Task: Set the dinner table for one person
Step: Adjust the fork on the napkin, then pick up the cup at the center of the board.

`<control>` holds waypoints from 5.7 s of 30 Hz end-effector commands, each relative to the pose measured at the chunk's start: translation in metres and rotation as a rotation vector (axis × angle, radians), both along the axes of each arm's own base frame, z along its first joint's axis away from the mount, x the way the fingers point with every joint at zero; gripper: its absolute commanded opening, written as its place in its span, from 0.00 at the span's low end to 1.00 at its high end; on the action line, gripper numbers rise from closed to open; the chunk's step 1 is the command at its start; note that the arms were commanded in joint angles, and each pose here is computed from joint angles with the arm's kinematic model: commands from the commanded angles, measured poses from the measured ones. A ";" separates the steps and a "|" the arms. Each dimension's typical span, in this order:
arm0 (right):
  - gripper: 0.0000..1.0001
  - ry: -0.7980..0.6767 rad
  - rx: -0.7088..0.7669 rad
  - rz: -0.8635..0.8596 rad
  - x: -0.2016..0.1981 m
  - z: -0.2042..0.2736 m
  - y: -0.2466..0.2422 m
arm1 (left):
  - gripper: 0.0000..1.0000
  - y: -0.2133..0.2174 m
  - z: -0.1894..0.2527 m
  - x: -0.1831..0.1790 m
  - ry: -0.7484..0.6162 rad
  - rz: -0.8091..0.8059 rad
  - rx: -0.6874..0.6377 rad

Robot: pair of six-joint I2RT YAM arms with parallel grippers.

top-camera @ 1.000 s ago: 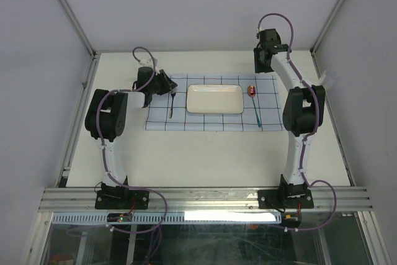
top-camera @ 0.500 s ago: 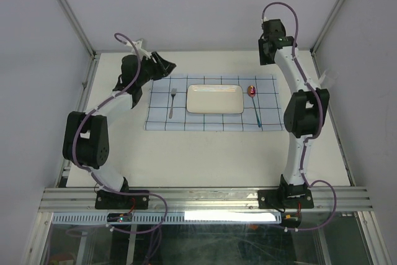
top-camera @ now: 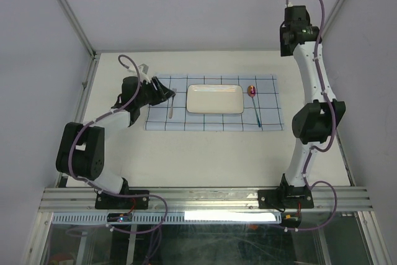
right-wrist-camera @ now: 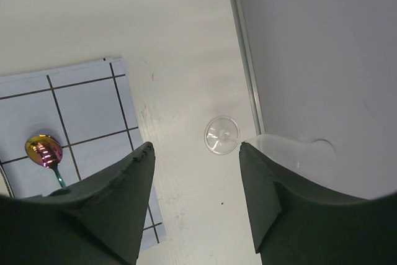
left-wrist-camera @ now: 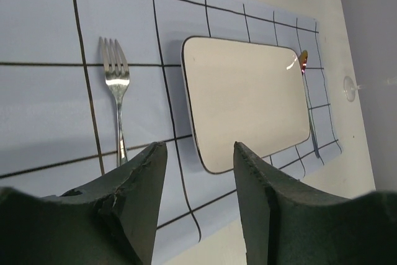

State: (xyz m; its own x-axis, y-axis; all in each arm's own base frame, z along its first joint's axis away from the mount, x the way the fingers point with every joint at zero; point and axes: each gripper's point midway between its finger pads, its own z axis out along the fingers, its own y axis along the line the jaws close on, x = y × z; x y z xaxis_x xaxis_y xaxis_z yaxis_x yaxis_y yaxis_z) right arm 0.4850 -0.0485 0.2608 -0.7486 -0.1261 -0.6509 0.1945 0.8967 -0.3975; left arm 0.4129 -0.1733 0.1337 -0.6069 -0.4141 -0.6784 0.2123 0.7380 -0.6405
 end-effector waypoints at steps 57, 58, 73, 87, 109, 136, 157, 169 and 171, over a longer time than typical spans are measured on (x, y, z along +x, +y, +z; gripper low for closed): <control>0.60 -0.081 0.398 -0.154 -0.076 0.024 -0.082 | 0.50 0.006 0.017 -0.110 -0.039 -0.040 -0.118; 0.60 -0.079 0.398 -0.154 -0.075 0.022 -0.082 | 0.50 0.007 0.017 -0.111 -0.038 -0.039 -0.118; 0.59 -0.021 0.402 -0.151 -0.061 -0.013 -0.089 | 0.51 0.008 0.014 -0.111 -0.032 -0.032 -0.107; 0.58 -0.023 0.401 -0.148 -0.050 -0.018 -0.098 | 0.51 0.010 0.013 -0.110 -0.031 -0.020 -0.097; 0.57 -0.112 0.395 -0.067 -0.047 0.042 -0.073 | 0.51 0.008 0.026 -0.108 -0.054 -0.031 -0.111; 0.57 -0.070 0.370 -0.145 -0.038 0.005 -0.111 | 0.51 0.010 0.018 -0.107 -0.042 -0.017 -0.096; 0.36 -0.023 0.381 -0.169 -0.042 -0.035 -0.116 | 0.51 0.011 0.019 -0.107 -0.037 -0.013 -0.092; 0.00 -0.009 0.373 -0.224 -0.042 -0.037 -0.123 | 0.51 0.011 0.019 -0.106 -0.035 -0.011 -0.092; 0.00 0.005 0.386 -0.225 -0.042 -0.040 -0.121 | 0.51 0.011 0.019 -0.105 -0.034 -0.011 -0.092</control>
State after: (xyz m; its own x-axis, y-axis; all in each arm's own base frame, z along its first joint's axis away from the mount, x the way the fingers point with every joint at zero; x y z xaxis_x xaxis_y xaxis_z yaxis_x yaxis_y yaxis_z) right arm 0.4359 -0.1608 0.2062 -0.7642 0.2786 -0.5818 0.3711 0.9276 -0.0432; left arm 0.2986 -0.1597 0.1328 -0.6347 -0.4722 -0.6117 0.1892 0.6725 -0.7155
